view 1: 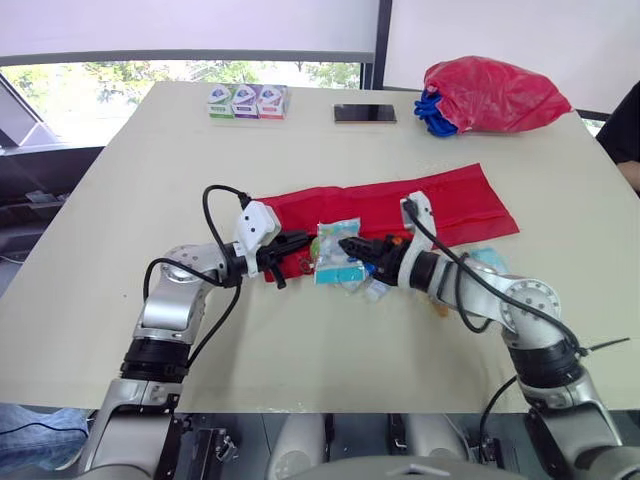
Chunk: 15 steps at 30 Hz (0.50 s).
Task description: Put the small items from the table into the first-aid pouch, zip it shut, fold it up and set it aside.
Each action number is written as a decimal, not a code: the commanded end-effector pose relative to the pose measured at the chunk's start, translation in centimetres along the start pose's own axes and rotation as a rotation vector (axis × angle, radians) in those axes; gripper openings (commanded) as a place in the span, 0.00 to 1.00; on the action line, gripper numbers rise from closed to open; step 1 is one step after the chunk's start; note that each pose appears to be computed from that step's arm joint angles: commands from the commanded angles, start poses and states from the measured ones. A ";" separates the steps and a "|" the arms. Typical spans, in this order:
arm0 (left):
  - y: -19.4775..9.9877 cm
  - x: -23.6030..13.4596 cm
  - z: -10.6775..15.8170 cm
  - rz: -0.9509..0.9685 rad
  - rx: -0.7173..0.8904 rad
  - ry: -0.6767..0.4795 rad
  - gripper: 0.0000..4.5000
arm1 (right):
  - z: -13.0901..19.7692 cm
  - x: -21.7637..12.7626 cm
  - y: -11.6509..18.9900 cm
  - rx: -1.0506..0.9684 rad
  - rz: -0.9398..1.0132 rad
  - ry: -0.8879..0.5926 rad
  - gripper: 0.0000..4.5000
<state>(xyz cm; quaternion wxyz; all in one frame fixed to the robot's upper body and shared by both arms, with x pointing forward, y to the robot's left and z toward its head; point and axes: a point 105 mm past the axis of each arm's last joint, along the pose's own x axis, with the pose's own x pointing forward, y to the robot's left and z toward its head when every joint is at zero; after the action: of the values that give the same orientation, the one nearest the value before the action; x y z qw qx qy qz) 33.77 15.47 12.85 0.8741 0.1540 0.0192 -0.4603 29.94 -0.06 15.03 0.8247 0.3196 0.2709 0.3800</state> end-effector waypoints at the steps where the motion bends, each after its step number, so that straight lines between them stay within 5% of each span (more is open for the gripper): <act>1: 0.9 -0.7 0.9 0.020 0.016 -0.037 0.01 | 2.1 -0.1 0.4 -0.019 0.033 -0.050 0.03; 9: 1.4 -0.8 0.1 -0.004 -0.022 -0.030 0.01 | 5.9 -1.4 -0.7 -0.133 0.005 -0.103 0.03; 15: 1.3 -0.5 0.0 -0.044 -0.041 -0.035 0.01 | 5.2 -1.1 -2.3 -0.283 -0.064 -0.038 0.03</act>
<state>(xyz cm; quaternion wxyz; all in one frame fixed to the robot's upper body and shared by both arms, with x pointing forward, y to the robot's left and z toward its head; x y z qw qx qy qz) 34.31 16.77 11.52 0.8704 0.1238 0.0478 -0.4740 34.31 -4.47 16.11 0.8784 0.2220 0.2239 0.3593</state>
